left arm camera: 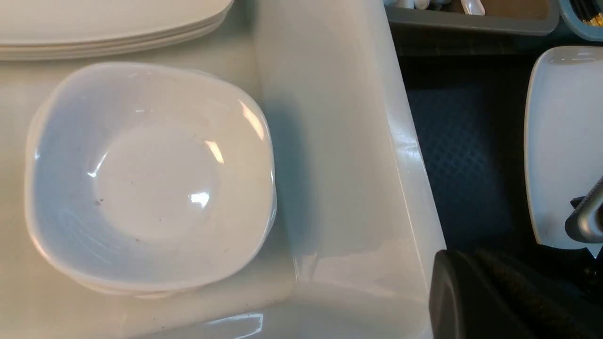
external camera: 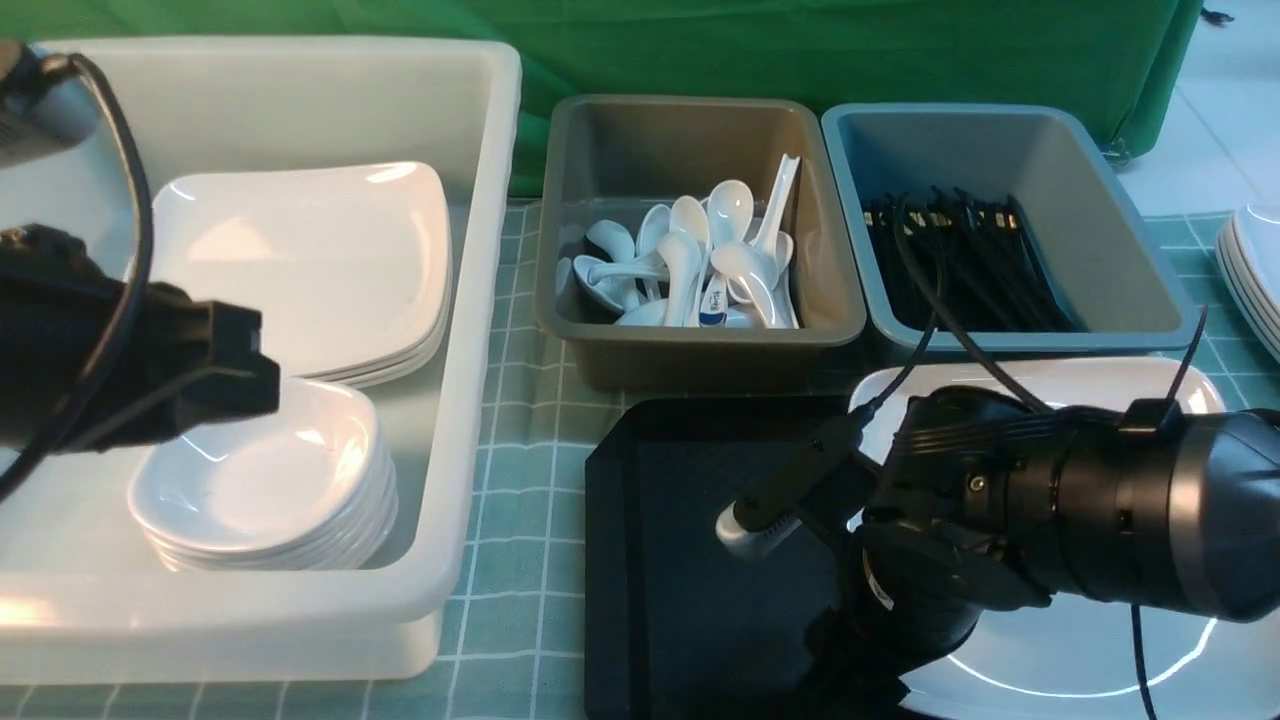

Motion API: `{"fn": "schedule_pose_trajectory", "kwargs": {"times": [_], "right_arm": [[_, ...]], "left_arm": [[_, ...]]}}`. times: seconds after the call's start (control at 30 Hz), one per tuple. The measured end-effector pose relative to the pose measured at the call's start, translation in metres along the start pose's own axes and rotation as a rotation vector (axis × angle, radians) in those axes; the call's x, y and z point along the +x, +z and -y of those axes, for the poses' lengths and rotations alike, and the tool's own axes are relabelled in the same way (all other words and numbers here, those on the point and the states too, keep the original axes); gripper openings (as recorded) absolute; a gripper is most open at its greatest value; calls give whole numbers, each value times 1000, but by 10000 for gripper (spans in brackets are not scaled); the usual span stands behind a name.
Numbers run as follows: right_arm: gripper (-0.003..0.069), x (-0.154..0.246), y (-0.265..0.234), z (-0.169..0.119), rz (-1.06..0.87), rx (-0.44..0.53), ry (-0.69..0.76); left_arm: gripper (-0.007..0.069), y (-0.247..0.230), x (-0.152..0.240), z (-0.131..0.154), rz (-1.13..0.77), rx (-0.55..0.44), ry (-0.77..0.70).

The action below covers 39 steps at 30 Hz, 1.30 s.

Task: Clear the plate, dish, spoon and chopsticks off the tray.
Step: Use the right arm to grab a plate from the dinner plate

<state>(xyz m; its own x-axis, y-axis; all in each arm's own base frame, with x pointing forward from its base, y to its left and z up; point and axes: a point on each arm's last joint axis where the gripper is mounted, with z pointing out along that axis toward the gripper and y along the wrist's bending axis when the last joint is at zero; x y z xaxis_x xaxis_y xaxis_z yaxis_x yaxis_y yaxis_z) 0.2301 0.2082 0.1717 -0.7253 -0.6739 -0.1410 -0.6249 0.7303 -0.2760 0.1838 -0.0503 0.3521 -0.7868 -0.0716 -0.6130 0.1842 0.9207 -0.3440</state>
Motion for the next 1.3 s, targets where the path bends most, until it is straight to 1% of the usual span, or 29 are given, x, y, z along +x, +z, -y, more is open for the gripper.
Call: {"fn": "schedule_pose_trajectory", "kwargs": {"times": [0.33, 0.73, 0.8, 0.83, 0.9, 0.93, 0.97, 1.17, 1.27, 1.3], "right_arm": [[586, 2, -21, 4, 56, -33, 50], [583, -2, 9, -7, -5, -51, 39], [549, -3, 11, -8, -3, -52, 35], [516, -3, 12, -9, -3, -52, 34], [430, -3, 14, -9, -7, -52, 33], [342, -3, 14, -9, -9, -50, 23], [285, -5, 13, -9, -1, -41, -9], [281, -2, 7, -11, -11, -53, -60], [256, 3, -23, -23, 57, -100, -92], [249, 3, -27, -25, 66, -104, -101]], "left_arm": [[8, 0, -2, 0, 27, -1, 6], [8, 0, -3, 0, 31, 1, 5], [8, 0, -3, 0, 31, 2, 4], [8, 0, -3, 0, 31, 2, 4], [8, 0, -3, 0, 30, 2, 4], [8, 0, -3, 0, 28, 3, 6], [8, 0, -2, 0, 24, 3, 10], [8, 0, -1, 0, 15, 4, 10], [8, 0, -1, 0, 9, 3, 16], [8, 0, -1, 0, 9, 3, 16]]}}
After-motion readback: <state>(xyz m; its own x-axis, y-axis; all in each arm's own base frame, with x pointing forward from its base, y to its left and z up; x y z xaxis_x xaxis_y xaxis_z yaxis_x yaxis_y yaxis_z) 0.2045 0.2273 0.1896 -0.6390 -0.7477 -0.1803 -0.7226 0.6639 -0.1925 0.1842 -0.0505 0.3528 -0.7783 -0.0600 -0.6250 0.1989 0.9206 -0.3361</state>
